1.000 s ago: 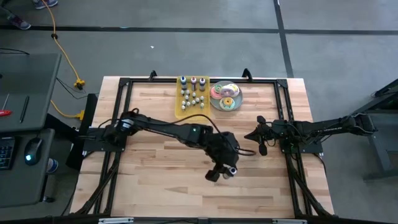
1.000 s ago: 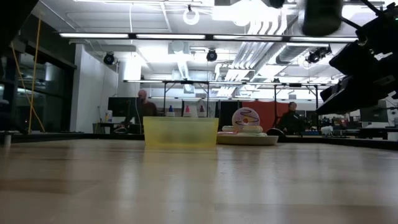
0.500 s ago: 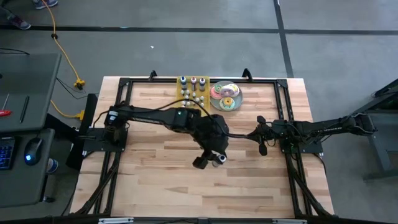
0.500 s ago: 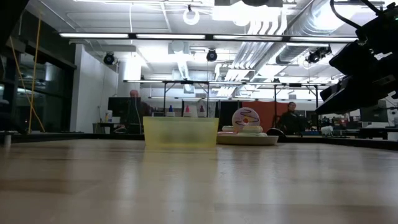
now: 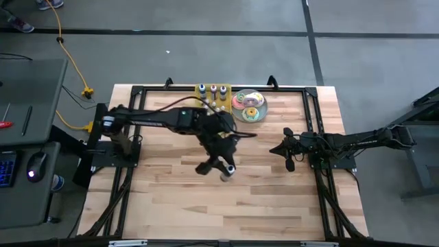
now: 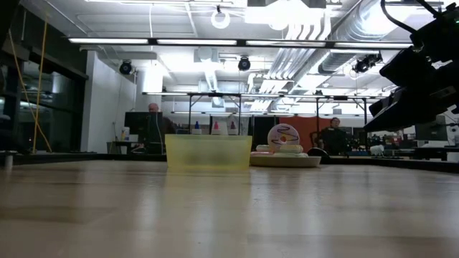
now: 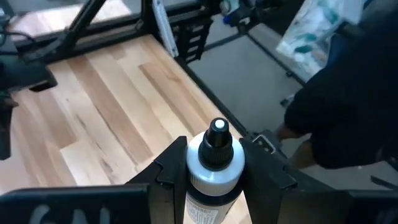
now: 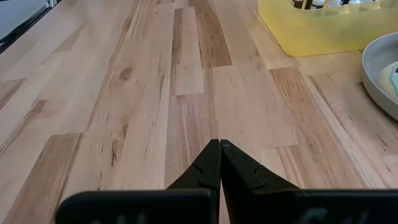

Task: Pick & Place food coloring
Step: Put the big black food coloring bottle into the bin

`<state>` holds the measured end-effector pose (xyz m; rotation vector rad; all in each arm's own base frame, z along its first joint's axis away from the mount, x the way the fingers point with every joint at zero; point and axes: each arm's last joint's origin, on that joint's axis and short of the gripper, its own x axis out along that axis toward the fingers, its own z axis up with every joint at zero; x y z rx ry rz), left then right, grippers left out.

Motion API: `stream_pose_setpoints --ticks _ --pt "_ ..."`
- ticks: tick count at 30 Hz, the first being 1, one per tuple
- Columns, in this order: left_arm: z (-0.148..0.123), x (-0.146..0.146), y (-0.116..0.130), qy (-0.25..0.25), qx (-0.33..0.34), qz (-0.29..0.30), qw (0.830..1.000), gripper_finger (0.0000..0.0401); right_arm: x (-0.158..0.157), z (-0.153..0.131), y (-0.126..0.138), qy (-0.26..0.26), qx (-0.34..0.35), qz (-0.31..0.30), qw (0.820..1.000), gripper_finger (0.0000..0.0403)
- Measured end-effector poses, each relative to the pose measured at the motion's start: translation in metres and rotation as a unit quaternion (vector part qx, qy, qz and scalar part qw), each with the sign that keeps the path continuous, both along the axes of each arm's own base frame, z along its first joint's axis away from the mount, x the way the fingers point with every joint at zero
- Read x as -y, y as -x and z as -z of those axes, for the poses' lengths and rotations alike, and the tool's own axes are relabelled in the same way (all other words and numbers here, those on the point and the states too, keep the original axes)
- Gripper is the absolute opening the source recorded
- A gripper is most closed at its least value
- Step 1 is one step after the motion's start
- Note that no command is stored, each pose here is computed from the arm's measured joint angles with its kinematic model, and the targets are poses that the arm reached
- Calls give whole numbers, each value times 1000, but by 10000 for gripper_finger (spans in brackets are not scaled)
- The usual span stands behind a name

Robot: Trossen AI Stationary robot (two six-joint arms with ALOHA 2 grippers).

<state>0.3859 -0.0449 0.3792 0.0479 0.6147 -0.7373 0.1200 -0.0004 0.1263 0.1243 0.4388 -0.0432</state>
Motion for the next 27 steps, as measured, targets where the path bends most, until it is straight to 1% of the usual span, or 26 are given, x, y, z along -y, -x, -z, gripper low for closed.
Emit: stream_pose_setpoints --ticks 4,6,9,12,16,18,24,27 --pt "4 -9 21 17 39 -3 999 106 0 0 0 0 0 0 1000 0" --pt "12 -16 32 25 46 -20 998 106 0 0 0 0 0 0 1000 0" --pt "24 -29 46 28 48 -79 995 106 0 0 0 0 0 0 1000 0" --pt "36 -47 61 14 43 -168 985 106 0 0 0 0 0 0 1000 0" --pt "50 -66 79 -19 31 -287 957 106 0 0 0 0 0 0 1000 0" --pt "56 -73 86 -34 24 -332 942 106 0 0 0 0 1 0 1000 0" --pt "67 -88 100 -64 58 -440 894 106 0 0 0 0 0 0 1000 0" --pt "78 -93 107 -84 72 -489 865 106 0 0 0 0 0 0 1000 0"
